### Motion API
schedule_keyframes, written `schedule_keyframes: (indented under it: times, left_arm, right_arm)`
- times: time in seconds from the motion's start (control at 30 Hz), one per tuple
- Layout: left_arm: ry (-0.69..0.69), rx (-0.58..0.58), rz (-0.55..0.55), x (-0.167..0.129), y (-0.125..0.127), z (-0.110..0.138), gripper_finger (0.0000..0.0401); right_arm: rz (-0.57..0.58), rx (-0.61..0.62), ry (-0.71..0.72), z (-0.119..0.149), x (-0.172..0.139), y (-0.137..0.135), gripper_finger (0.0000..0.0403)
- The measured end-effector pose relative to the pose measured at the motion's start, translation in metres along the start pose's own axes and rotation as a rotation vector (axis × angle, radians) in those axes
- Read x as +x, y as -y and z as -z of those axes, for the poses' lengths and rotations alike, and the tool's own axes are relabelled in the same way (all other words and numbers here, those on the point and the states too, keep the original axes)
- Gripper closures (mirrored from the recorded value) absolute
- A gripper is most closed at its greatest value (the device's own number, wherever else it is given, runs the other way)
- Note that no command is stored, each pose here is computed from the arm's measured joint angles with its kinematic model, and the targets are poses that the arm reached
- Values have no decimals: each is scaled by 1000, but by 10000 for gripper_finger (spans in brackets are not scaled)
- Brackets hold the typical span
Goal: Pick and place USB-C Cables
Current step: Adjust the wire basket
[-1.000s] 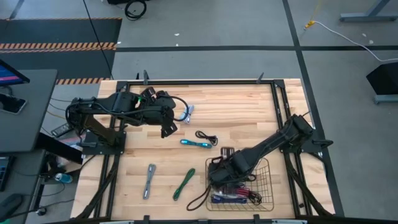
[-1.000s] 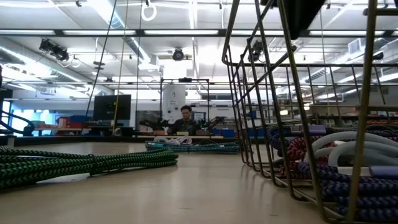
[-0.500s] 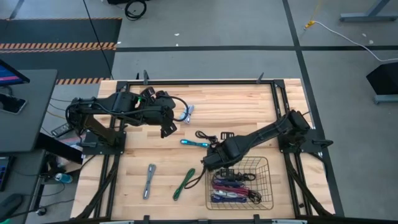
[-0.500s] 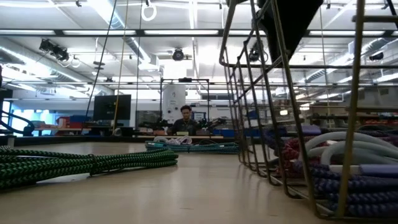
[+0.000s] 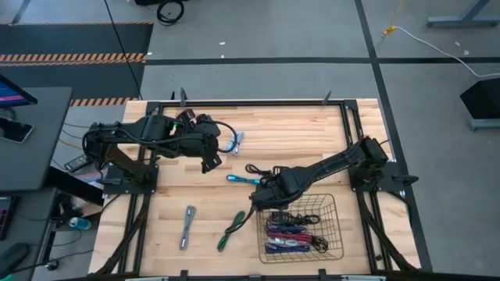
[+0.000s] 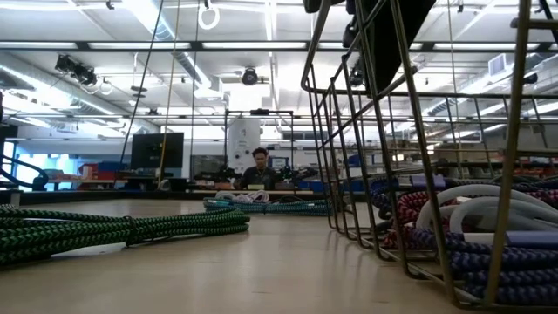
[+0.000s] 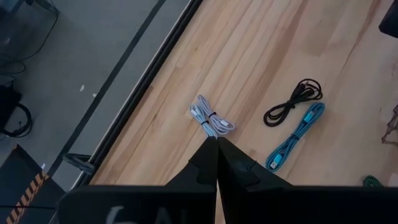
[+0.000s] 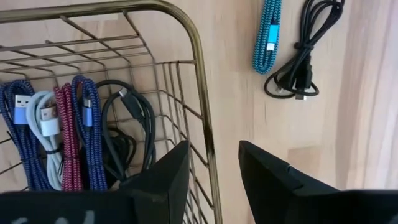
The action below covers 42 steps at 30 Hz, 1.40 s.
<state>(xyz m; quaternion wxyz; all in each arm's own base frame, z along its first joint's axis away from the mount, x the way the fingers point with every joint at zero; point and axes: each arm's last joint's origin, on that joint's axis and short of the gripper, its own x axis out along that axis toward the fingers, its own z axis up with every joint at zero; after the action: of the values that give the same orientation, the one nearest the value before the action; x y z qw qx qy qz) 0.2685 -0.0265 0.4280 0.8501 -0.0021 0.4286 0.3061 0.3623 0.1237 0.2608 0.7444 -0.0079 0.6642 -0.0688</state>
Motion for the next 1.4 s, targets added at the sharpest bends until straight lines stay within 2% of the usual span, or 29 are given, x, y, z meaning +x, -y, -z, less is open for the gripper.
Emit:
schedule_keyframes:
  times: [0.2, 0.4, 0.77, 1.0, 1.4]
  left_arm:
    - [0, 0, 0, 0, 0, 0, 397]
    - [0, 1, 0, 0, 0, 0, 397]
    - [0, 0, 0, 0, 0, 0, 397]
    - [0, 1, 0, 0, 0, 0, 397]
    - [0, 1, 0, 0, 0, 0, 397]
  right_arm:
    - [-32, -3, -24, 4, 23, -3, 258]
    - [-11, 16, -40, 9, 39, -3, 259]
    - [48, -2, -71, 8, 53, 18, 294]
    - [54, -71, -38, -1, 56, 32, 295]
    - [35, -40, -23, -10, 57, 54, 294]
